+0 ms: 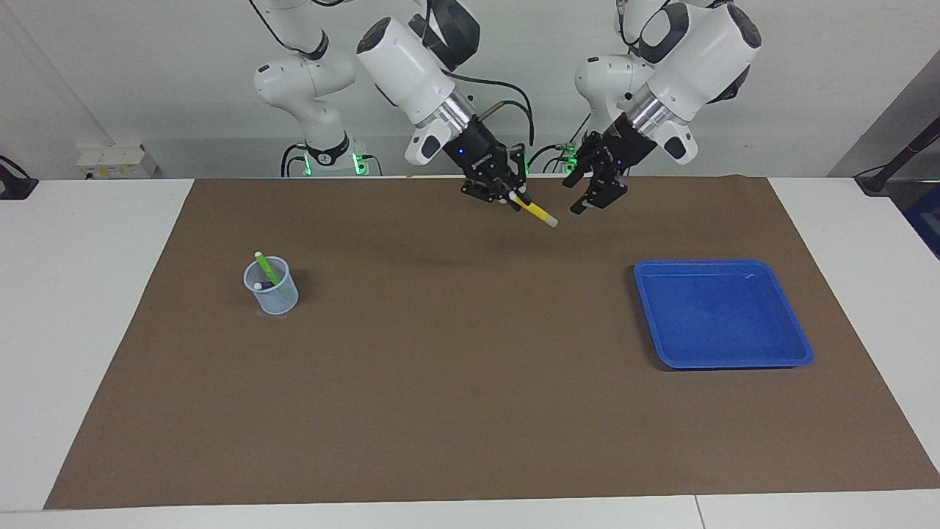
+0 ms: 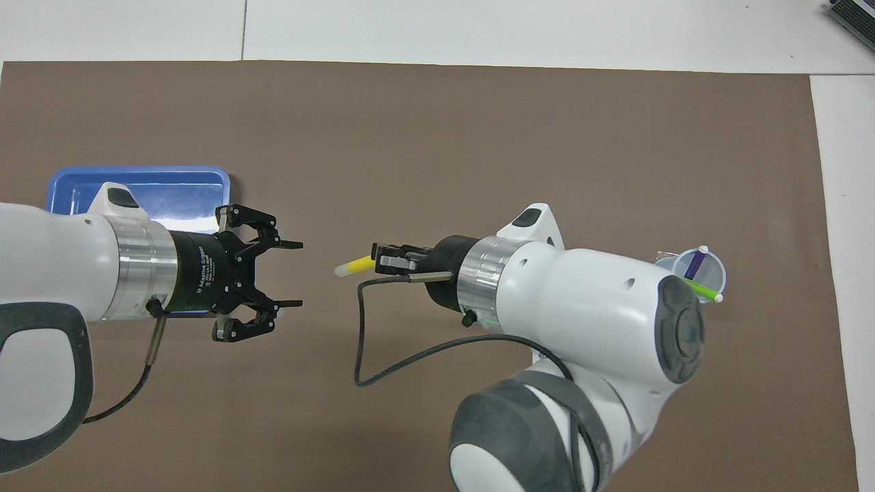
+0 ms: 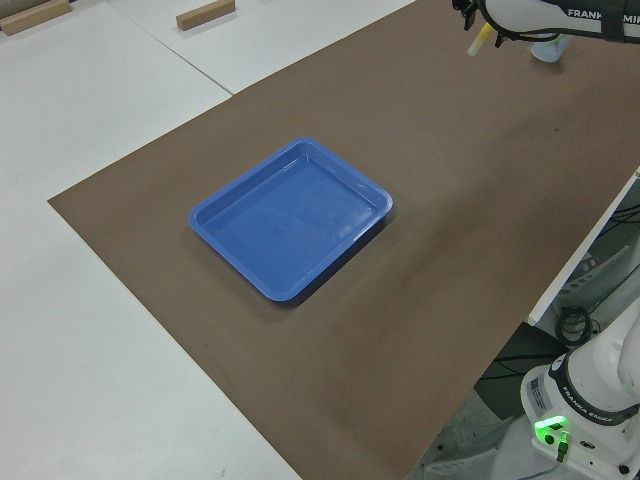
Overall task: Transfer and insert pens with both arms
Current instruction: 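Carry the yellow pen with the right gripper toward the white cup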
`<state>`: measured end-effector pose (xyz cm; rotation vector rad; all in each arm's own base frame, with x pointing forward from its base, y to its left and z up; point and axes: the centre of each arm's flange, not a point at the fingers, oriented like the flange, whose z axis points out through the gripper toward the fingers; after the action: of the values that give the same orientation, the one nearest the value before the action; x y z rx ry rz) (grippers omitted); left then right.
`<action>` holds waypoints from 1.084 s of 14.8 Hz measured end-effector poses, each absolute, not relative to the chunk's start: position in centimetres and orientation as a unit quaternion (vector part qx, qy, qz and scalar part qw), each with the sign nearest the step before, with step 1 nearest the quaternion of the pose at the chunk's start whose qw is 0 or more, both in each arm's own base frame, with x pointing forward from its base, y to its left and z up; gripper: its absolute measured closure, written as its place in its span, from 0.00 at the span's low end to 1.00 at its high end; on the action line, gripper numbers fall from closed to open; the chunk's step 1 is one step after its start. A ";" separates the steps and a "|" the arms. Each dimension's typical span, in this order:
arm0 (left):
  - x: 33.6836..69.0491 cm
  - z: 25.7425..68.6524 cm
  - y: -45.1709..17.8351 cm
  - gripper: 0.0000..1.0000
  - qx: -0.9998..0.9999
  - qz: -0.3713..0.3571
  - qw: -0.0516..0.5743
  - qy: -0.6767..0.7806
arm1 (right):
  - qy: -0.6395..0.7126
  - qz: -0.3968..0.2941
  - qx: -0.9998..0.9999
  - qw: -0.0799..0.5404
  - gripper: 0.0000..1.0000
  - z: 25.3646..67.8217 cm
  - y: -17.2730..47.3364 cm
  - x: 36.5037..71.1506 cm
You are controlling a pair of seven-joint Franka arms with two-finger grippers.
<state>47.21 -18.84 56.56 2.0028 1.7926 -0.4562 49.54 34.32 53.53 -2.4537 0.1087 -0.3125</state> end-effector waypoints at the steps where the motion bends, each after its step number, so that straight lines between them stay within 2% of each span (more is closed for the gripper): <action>1: 47.2 56.5 -18.2 0.30 0.740 -0.160 0.207 0.620 | 0.024 -0.116 -0.946 0.303 0.82 53.1 33.0 50.2; 3: 47.5 56.2 -15.5 0.30 0.790 -0.154 0.209 0.556 | -0.012 -0.105 -0.963 0.248 0.82 52.3 30.4 51.1; 4: 47.6 56.1 -13.4 0.22 0.811 -0.152 0.211 0.524 | -0.026 -0.096 -0.969 0.224 0.82 52.0 29.1 51.4; 6: 47.6 55.9 -9.0 0.19 0.845 -0.145 0.208 0.470 | -0.048 -0.082 -0.978 0.184 0.82 52.1 26.4 51.7; 7: 47.5 55.7 -7.1 0.14 0.862 -0.138 0.198 0.446 | -0.059 -0.078 -0.981 0.166 0.82 52.5 24.8 51.9; 8: 47.3 55.6 -5.7 0.03 0.875 -0.133 0.188 0.425 | -0.071 -0.074 -0.983 0.151 0.82 53.0 22.9 52.0; 9: 47.1 55.5 -4.7 0.00 0.887 -0.127 0.178 0.406 | -0.084 -0.070 -0.985 0.136 0.82 53.5 20.8 52.2; 16: 46.4 57.1 2.7 0.00 0.958 -0.074 0.114 0.251 | -0.204 -0.040 -0.978 0.018 0.82 54.2 7.6 53.2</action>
<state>46.37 2.71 57.07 2.8092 0.7372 -0.2179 53.18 7.57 54.17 -3.0379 -0.6321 -0.1254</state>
